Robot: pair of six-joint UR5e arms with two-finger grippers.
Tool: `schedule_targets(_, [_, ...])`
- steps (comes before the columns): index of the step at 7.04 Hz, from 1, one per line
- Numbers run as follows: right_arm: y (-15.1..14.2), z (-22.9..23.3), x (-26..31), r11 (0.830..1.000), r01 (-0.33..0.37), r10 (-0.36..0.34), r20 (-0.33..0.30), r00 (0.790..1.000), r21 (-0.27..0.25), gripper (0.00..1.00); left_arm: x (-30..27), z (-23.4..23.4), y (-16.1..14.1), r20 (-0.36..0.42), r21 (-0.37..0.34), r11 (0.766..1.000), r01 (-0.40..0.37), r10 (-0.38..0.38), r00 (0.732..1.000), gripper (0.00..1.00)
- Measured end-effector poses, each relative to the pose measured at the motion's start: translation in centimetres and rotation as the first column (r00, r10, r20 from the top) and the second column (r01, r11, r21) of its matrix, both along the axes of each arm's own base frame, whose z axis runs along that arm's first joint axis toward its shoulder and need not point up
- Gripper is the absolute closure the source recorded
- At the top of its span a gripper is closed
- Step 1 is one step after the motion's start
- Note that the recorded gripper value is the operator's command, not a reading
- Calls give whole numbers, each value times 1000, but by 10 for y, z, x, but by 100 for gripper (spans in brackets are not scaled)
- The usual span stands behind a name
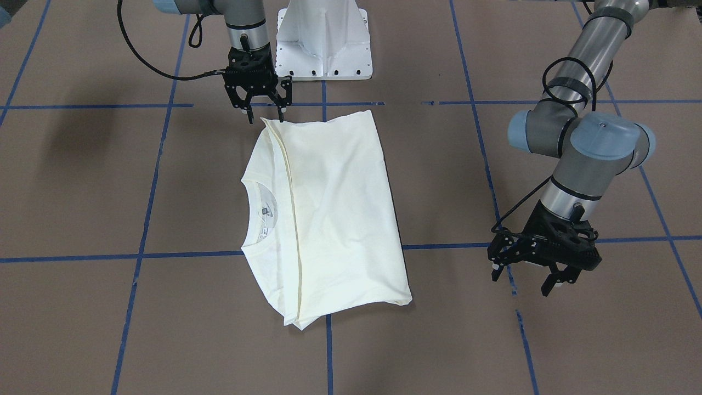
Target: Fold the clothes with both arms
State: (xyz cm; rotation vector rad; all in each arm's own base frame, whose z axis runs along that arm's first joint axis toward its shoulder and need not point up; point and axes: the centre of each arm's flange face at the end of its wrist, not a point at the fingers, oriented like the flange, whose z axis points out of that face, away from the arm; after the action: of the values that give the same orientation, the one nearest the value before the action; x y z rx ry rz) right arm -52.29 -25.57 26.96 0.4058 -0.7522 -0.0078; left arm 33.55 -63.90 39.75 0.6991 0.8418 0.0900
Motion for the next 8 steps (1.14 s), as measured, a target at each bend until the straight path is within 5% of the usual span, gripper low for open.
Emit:
schedule_targets(3, [2, 12, -12, 994, 79, -73, -75, 995, 76, 0, -2, 3, 3, -1, -1, 1000, 0, 0, 1000, 0])
schedule_targets(8, [-14, 35, -18, 994, 71, -58, -149, 987, 82, 0, -2, 7, 5, 2, -5, 1000, -2, 2, 1000, 0])
